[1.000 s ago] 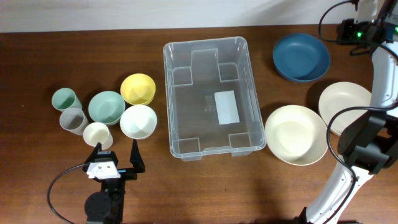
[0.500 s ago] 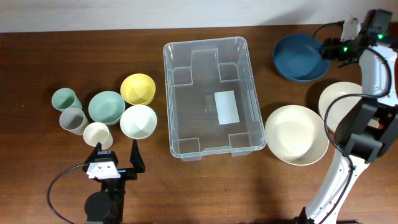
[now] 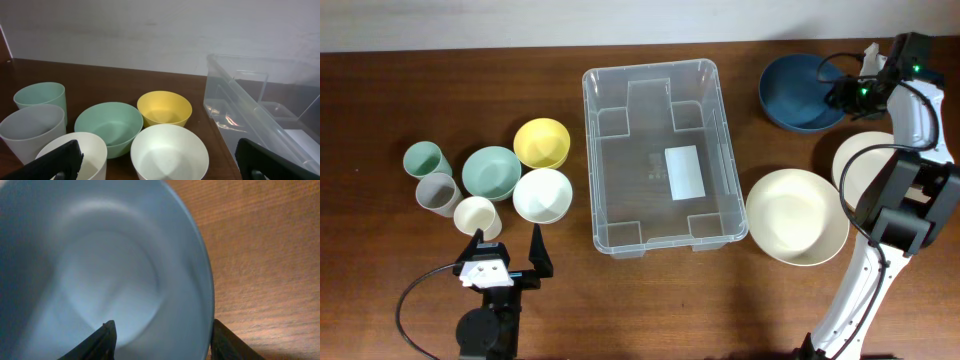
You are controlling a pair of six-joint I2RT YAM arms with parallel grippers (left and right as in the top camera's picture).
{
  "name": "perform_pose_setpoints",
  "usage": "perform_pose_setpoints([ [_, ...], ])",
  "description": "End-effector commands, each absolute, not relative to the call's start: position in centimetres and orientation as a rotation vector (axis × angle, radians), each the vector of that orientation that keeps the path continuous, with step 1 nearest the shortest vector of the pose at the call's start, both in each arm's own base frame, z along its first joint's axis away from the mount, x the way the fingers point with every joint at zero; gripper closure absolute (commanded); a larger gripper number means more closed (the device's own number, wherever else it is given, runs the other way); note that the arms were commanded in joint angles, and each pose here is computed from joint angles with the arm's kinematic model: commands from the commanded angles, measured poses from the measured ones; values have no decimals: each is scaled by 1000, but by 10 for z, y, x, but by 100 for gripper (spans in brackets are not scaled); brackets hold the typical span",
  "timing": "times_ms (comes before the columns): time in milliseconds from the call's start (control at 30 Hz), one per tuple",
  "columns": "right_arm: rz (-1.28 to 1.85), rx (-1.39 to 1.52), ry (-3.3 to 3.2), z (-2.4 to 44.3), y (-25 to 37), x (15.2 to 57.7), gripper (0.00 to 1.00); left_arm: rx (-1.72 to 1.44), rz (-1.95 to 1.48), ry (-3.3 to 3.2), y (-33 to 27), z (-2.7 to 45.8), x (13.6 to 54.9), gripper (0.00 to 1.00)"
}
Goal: Pack container
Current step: 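Lift the teal plate with the right gripper toward the container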
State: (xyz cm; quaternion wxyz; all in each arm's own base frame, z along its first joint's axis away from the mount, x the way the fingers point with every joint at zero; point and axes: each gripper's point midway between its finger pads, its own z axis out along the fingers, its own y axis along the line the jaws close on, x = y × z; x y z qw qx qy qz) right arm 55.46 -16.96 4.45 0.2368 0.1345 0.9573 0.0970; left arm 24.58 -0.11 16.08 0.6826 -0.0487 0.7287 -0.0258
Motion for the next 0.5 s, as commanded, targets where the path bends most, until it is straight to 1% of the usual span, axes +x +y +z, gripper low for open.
perform_pose_setpoints([
  [0, 326, 486, 2663, 20, -164, 543, 46, -92, -50, 1636, -2, 159, 246, 0],
  [167, 336, 506, 2679, 12, -162, 538, 47, -92, -50, 1636, -2, 159, 246, 0],
  [200, 336, 504, 2677, 12, -162, 539, 52, -92, -50, 1636, -2, 159, 246, 0],
  [267, 335, 502, 2671, 13, -162, 540, 71, -92, -50, 1636, -2, 159, 246, 0],
  [300, 333, 499, 2665, 13, -163, 542, 93, -92, -50, 1636, -2, 159, 246, 0],
  [333, 334, 497, 2658, 14, -163, 543, 96, -92, -50, 1636, -2, 159, 246, 0],
  [467, 368, 477, 2623, 23, -162, 550, 96, -92, -50, 1636, -2, 159, 246, 0],
])
